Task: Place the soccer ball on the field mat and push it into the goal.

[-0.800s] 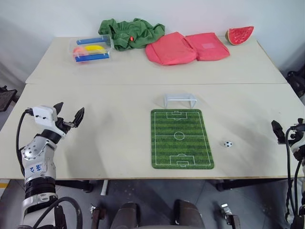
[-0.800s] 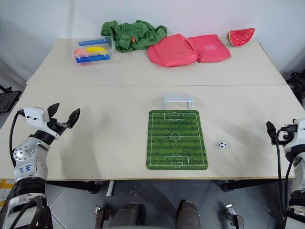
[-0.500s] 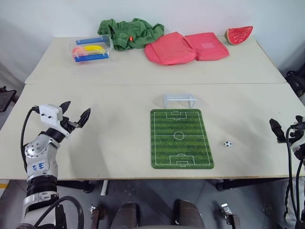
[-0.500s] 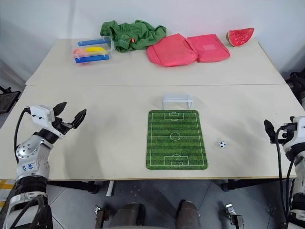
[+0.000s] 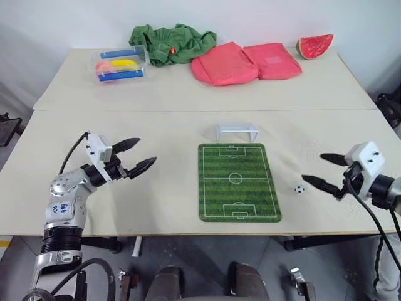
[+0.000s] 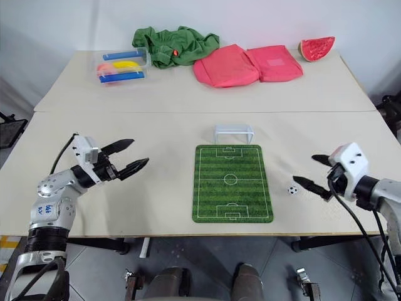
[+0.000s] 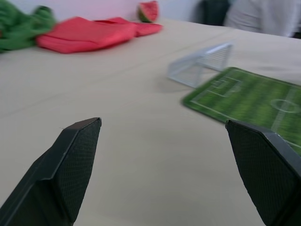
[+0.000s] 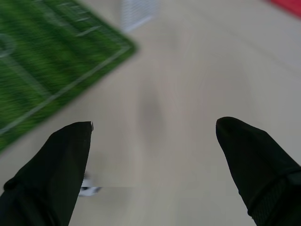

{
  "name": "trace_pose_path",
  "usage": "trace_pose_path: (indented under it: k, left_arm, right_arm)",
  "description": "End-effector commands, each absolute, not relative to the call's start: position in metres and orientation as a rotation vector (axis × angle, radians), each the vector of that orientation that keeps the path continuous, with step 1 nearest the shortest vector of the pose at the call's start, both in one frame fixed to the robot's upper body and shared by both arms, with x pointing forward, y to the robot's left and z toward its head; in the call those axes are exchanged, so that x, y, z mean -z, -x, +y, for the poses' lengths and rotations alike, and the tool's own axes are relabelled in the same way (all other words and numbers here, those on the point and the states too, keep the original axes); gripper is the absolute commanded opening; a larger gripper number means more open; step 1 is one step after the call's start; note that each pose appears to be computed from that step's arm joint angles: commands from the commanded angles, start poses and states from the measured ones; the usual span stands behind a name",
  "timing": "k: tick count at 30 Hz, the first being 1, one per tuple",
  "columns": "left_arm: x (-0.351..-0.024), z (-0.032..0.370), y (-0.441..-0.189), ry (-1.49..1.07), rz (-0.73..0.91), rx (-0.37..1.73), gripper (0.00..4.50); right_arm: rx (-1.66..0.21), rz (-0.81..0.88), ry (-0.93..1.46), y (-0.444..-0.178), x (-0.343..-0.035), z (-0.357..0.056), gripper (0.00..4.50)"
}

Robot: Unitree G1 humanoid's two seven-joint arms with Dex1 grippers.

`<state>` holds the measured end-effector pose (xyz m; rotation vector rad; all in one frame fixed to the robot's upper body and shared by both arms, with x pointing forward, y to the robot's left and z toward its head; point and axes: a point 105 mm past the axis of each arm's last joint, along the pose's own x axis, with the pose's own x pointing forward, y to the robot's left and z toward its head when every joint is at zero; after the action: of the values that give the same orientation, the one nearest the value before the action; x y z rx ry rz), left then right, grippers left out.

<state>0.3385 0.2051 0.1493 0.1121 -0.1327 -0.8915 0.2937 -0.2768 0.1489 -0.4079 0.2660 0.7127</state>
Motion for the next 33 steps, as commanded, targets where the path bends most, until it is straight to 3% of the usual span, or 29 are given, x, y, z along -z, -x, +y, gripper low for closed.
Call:
trace_pose_path:
  k: [1,12,23,27,33]
  left_arm:
    - [-0.153,0.199,-0.332,-0.136,-0.147,0.936,4.50]
    - [-0.147,0.196,-0.316,-0.134,-0.118,0.935,4.50]
    - [-0.149,0.199,-0.316,-0.137,-0.120,0.925,4.50]
    - [-0.149,0.197,-0.313,-0.129,-0.121,0.957,4.50]
    - [-0.145,0.189,-0.299,-0.130,-0.108,1.074,4.50]
  right_arm:
    - [-0.801,0.313,0.471,-0.290,-0.145,-0.271,4.41]
    - [-0.831,0.381,0.492,-0.300,-0.109,-0.276,4.41]
    - [-0.863,0.343,0.510,-0.302,-0.113,-0.271,0.90]
    - [-0.877,0.284,0.530,-0.304,-0.136,-0.263,0.85]
    - [-1.056,0.156,0.532,-0.297,-0.177,-0.201,0.85]
